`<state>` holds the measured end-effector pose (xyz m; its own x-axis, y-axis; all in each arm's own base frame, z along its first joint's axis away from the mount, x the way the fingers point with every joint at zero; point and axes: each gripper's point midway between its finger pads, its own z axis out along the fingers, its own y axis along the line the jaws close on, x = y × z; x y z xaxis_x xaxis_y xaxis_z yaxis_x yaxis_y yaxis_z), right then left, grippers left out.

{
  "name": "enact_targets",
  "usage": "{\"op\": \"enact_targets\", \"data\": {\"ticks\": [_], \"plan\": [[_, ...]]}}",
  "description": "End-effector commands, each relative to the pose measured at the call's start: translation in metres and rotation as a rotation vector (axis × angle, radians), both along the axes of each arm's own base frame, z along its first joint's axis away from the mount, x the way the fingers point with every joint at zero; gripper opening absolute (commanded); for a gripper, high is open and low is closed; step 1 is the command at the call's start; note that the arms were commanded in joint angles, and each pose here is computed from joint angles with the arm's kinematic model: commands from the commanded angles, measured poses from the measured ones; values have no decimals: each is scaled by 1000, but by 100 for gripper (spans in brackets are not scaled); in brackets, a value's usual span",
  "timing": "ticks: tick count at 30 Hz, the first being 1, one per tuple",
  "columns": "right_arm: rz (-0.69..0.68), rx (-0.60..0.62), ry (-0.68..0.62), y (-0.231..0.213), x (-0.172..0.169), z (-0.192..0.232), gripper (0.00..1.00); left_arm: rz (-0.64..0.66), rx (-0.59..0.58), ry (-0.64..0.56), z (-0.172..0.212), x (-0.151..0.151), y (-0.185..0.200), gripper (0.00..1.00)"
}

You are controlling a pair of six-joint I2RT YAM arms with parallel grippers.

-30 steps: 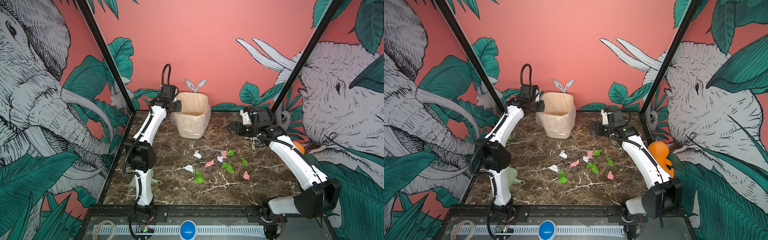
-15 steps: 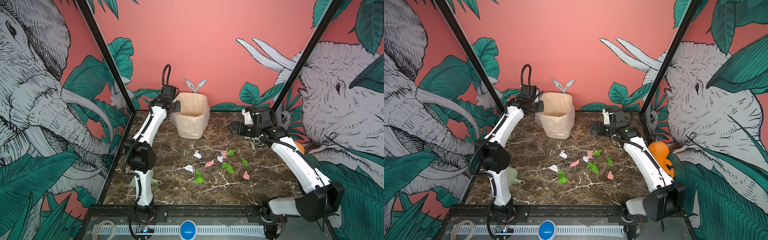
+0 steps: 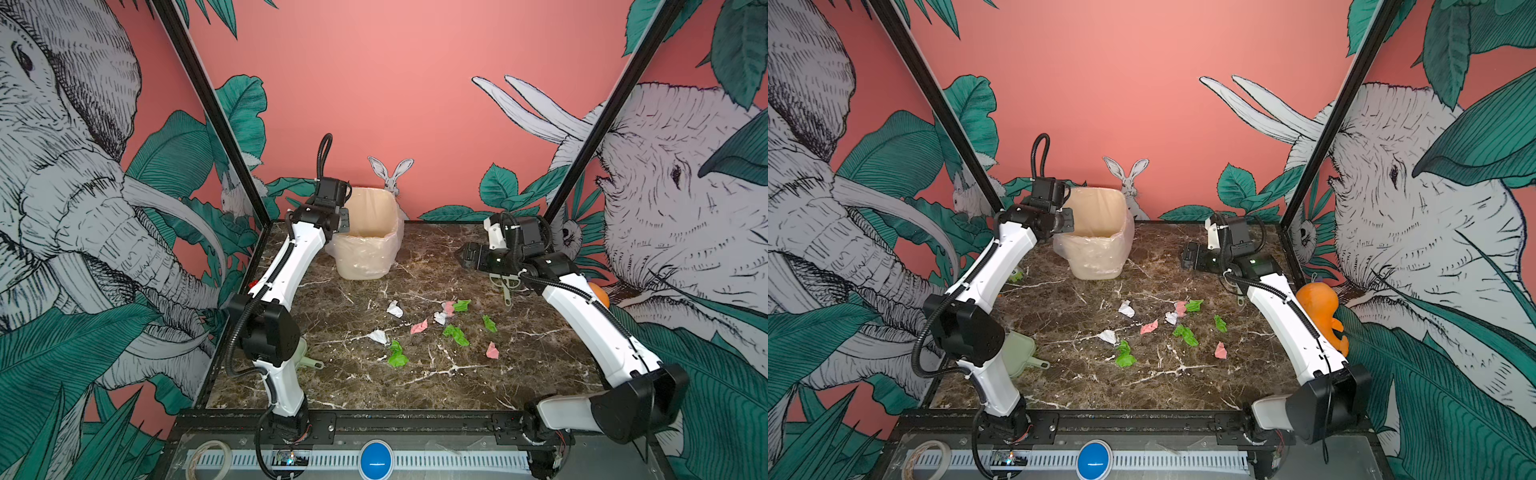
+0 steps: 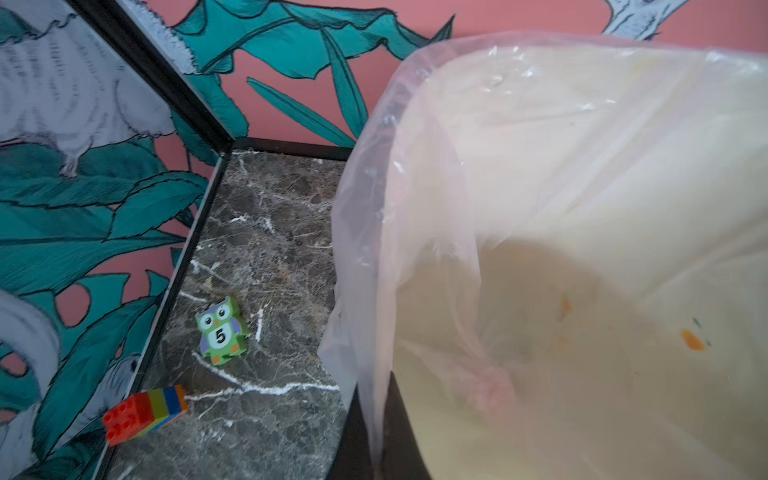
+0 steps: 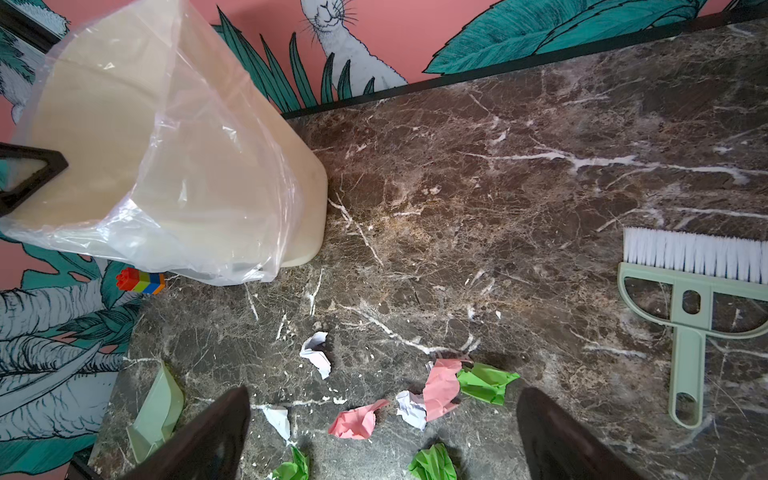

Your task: Sweep away the paper scraps from the table

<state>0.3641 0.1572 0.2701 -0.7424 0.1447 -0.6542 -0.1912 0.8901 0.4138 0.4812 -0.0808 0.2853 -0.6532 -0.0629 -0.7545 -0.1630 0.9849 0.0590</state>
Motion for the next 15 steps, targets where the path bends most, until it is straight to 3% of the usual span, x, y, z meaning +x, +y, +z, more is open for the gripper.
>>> {"op": "enact_targets", "data": {"ticks": [1,15], "plan": [[0,24,-20,1,1,8,99,133,-28,-77,29,-26,29,0],[20,19,-9,3,-1,7,99,234,-167,-37,3,-79,40,0]]}}
